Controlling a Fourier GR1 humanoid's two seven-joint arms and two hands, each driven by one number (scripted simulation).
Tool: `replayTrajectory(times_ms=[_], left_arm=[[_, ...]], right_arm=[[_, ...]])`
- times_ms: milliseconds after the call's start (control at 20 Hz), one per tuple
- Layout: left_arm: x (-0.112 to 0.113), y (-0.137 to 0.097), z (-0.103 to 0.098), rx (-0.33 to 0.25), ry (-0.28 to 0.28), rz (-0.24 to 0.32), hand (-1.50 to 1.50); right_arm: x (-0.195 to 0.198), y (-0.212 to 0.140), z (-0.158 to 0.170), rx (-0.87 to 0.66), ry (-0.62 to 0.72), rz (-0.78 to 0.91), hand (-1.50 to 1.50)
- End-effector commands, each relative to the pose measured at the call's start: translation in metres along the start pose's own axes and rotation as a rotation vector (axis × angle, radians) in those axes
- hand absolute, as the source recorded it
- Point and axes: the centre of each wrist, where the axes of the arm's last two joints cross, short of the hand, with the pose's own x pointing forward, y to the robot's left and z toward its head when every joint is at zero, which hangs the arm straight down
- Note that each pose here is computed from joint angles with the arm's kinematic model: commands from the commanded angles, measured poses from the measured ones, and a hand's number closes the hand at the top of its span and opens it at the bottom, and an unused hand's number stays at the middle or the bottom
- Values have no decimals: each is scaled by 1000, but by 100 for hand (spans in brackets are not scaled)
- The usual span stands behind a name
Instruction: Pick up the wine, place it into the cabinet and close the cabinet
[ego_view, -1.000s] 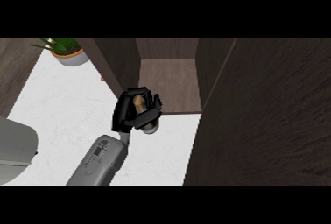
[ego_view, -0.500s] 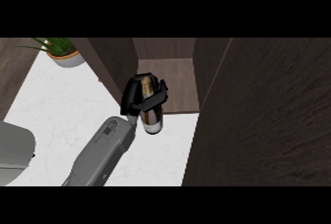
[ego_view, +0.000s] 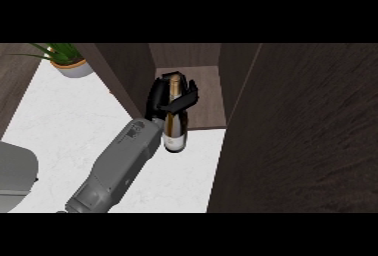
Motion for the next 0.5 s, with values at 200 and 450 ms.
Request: replayTrajectory(times_ms=[200, 450], left_arm=[[3, -4, -21, 51, 47, -93, 150], [-1, 7, -27, 123, 73, -25, 150]], right_arm=[[30, -6, 15, 33, -22, -109, -150], [26, 0, 20, 53, -24, -122, -150]])
